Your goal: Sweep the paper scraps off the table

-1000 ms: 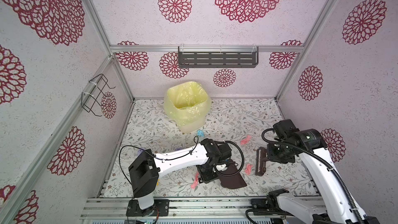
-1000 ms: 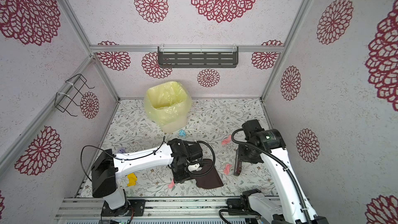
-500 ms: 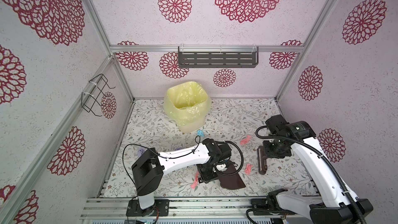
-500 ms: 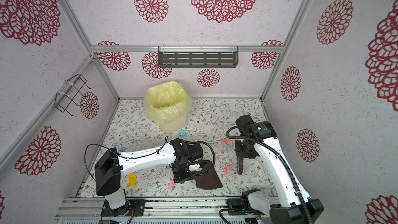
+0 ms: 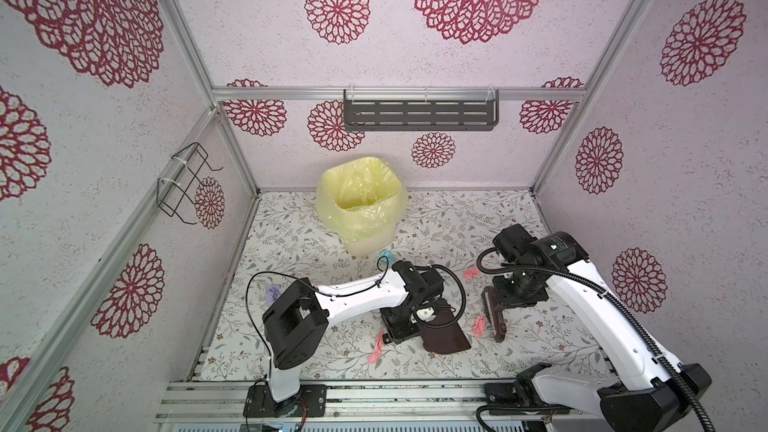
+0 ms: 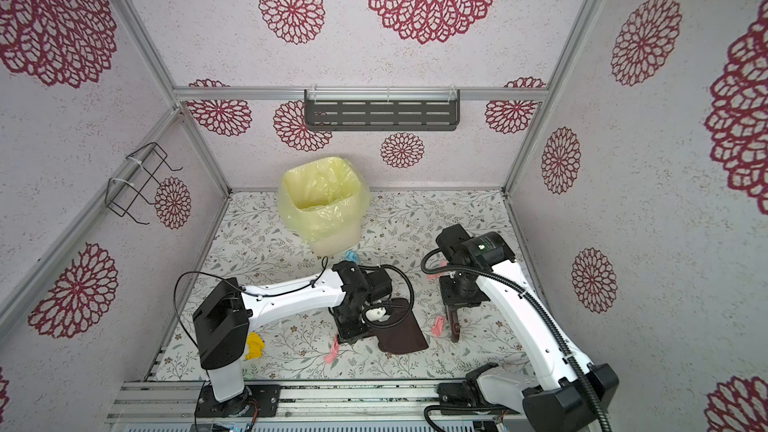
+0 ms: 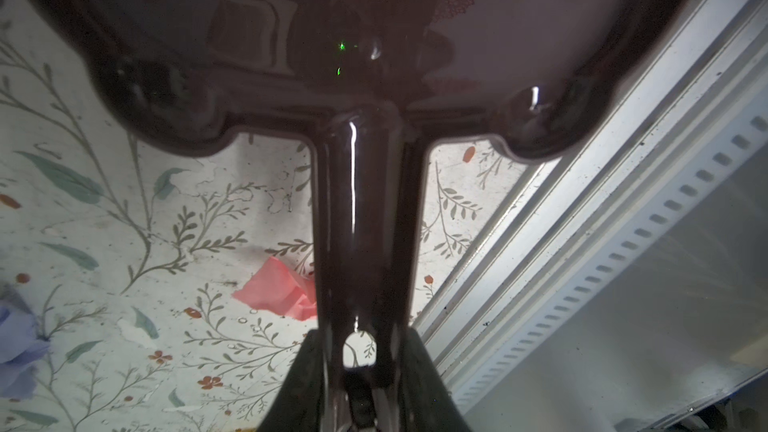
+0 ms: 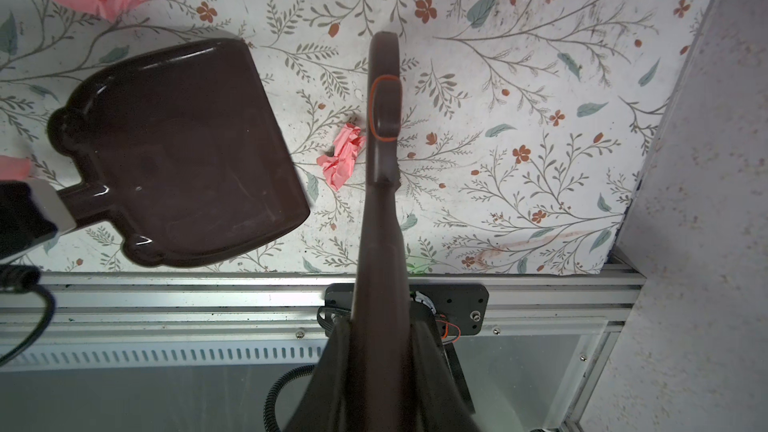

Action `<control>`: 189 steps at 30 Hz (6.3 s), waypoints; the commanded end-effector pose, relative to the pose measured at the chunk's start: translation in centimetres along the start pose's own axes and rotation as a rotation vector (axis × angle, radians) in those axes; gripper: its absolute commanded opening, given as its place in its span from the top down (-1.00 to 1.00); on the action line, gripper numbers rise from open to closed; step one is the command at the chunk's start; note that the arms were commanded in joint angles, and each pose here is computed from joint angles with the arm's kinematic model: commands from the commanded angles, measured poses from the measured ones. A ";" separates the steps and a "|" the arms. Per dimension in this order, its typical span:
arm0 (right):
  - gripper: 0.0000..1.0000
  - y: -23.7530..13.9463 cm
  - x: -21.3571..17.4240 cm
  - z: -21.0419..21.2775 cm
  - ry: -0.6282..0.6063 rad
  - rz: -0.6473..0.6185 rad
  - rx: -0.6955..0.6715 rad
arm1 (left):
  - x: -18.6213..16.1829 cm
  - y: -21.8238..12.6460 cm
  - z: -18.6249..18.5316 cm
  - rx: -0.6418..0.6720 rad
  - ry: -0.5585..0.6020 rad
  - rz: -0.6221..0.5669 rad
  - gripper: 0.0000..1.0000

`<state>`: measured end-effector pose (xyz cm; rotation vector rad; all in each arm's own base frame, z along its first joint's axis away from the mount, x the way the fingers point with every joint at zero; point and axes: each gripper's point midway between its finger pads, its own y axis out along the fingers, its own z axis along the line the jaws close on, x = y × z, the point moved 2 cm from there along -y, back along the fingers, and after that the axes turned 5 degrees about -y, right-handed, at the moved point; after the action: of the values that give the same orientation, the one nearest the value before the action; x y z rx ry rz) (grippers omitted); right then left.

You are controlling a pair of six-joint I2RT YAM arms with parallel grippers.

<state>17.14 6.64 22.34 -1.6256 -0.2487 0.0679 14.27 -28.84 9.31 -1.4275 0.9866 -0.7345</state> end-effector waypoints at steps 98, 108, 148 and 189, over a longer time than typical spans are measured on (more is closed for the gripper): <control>1.00 -5.4 2.3 -2.1 0.174 -0.367 0.253 | -12.3 -21.6 10.7 0.352 -0.616 -0.466 1.00; 1.00 -5.1 2.3 -2.1 0.170 -0.367 0.274 | -15.3 -25.1 15.7 0.402 -0.794 -0.557 1.00; 1.00 -2.9 1.6 -0.1 0.206 -0.321 0.421 | -12.3 -27.7 29.3 0.934 -0.569 -0.170 1.00; 1.00 -4.0 2.2 -2.5 0.171 -0.355 0.257 | -8.2 -35.7 26.2 1.362 -0.384 -0.248 1.00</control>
<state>18.53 6.10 25.08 -1.2279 -0.3082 -0.2515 40.60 -9.86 42.20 -0.2729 0.0010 -0.9068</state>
